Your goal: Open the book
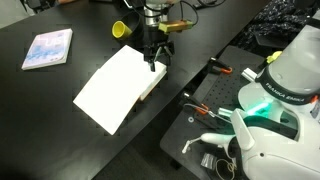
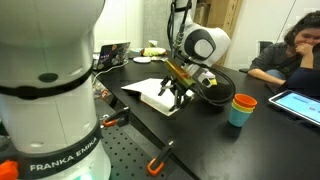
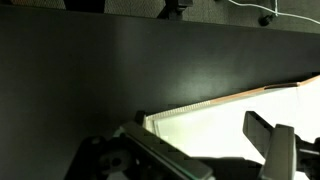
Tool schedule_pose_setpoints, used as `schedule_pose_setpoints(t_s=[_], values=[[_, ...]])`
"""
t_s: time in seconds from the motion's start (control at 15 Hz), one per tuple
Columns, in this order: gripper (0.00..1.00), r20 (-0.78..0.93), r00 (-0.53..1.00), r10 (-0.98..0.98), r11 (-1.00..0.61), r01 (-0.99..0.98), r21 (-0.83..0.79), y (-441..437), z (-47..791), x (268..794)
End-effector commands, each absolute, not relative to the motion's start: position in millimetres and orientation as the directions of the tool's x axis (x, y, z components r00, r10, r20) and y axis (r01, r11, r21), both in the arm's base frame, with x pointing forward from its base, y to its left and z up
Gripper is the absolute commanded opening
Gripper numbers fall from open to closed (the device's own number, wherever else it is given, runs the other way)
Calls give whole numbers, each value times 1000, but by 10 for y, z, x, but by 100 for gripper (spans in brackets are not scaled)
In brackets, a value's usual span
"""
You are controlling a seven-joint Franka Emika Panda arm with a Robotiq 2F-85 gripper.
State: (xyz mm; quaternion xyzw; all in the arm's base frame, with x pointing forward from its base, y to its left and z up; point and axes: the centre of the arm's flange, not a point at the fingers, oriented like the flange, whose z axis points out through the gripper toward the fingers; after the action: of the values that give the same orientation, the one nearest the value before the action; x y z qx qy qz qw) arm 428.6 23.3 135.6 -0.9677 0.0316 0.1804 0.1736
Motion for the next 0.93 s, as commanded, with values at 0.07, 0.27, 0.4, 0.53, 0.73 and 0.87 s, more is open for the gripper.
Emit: schedule_pose_setpoints(t_s=[0.07, 0.27, 0.4, 0.53, 0.73, 0.87], values=[[100, -321, 947, 26, -932, -93, -350, 343, 1291, 4329], [100, -313, 949, 33, -932, -84, -353, 400, 1290, 4340], [100, -309, 951, 36, -933, -79, -351, 417, 1308, 4337], [100, -298, 954, 40, -935, -70, -348, 446, 1354, 4348], [100, -285, 958, 43, -934, -62, -351, 497, 1423, 4377], [100, -275, 960, 51, -934, -52, -355, 554, 1449, 4388]])
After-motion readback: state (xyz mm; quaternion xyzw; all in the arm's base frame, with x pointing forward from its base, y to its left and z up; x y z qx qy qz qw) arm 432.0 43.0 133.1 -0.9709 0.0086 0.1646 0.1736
